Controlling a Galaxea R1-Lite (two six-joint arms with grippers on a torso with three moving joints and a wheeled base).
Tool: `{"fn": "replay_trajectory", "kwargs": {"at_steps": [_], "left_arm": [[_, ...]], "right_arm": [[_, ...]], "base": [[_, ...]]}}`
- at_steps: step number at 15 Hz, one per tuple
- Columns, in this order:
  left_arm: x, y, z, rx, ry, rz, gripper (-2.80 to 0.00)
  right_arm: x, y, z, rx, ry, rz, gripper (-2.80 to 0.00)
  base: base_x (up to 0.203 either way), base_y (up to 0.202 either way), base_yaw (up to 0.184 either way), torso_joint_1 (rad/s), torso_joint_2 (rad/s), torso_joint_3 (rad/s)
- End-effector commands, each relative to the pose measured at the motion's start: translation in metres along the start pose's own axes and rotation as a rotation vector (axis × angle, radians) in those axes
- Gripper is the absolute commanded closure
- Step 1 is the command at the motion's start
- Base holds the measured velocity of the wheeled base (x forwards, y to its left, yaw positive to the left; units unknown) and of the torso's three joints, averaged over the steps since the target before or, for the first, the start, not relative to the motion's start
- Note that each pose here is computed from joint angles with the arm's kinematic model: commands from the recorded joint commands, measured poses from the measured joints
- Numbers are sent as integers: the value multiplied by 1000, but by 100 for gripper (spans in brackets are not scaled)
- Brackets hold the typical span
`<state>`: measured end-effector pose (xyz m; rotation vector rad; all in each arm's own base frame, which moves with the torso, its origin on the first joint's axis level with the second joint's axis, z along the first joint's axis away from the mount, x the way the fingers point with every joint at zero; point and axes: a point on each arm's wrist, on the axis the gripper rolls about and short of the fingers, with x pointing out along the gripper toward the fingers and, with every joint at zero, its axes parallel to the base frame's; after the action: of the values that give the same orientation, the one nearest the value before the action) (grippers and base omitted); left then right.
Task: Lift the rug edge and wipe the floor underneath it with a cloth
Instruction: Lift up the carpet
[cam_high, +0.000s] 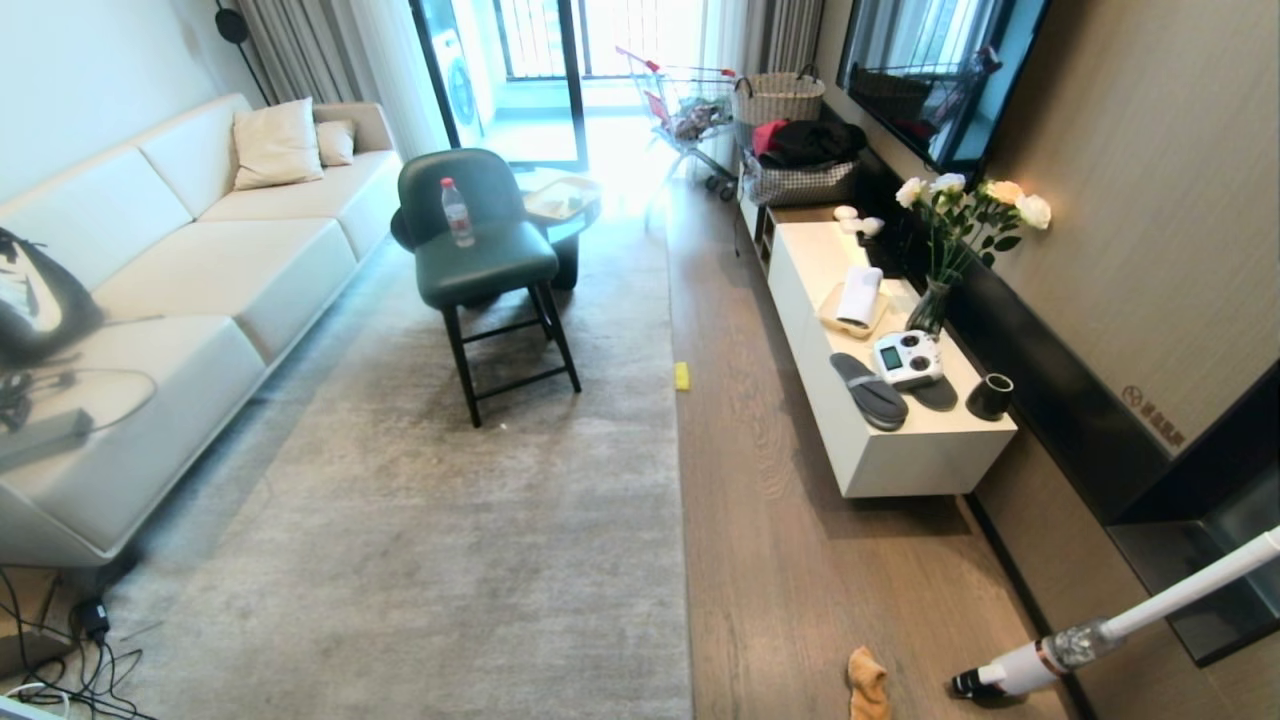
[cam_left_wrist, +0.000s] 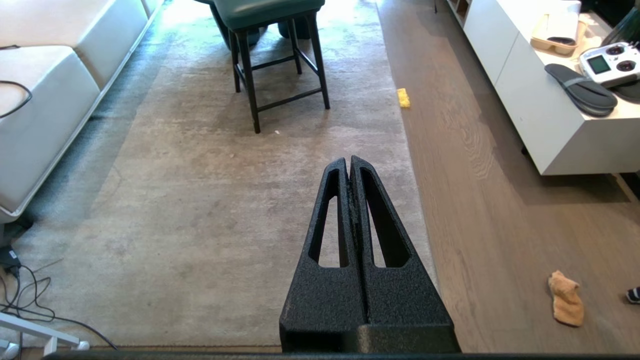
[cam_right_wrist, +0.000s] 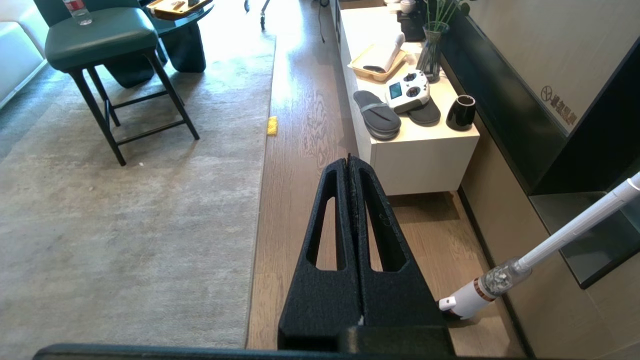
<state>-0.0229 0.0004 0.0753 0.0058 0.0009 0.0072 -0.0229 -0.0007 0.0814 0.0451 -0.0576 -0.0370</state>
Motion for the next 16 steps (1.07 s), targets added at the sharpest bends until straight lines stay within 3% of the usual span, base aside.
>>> {"fn": "replay_trajectory", "kwargs": {"at_steps": [1, 16], "left_arm": [[0, 0, 0, 0, 1, 2, 0], [0, 0, 0, 0, 1, 0, 0]], "right_arm": [[0, 0, 0, 0, 0, 0, 0], [0, 0, 0, 0, 0, 0, 0]], "base": [[0, 0, 0, 0, 0, 0], [0, 0, 0, 0, 0, 0]]}}
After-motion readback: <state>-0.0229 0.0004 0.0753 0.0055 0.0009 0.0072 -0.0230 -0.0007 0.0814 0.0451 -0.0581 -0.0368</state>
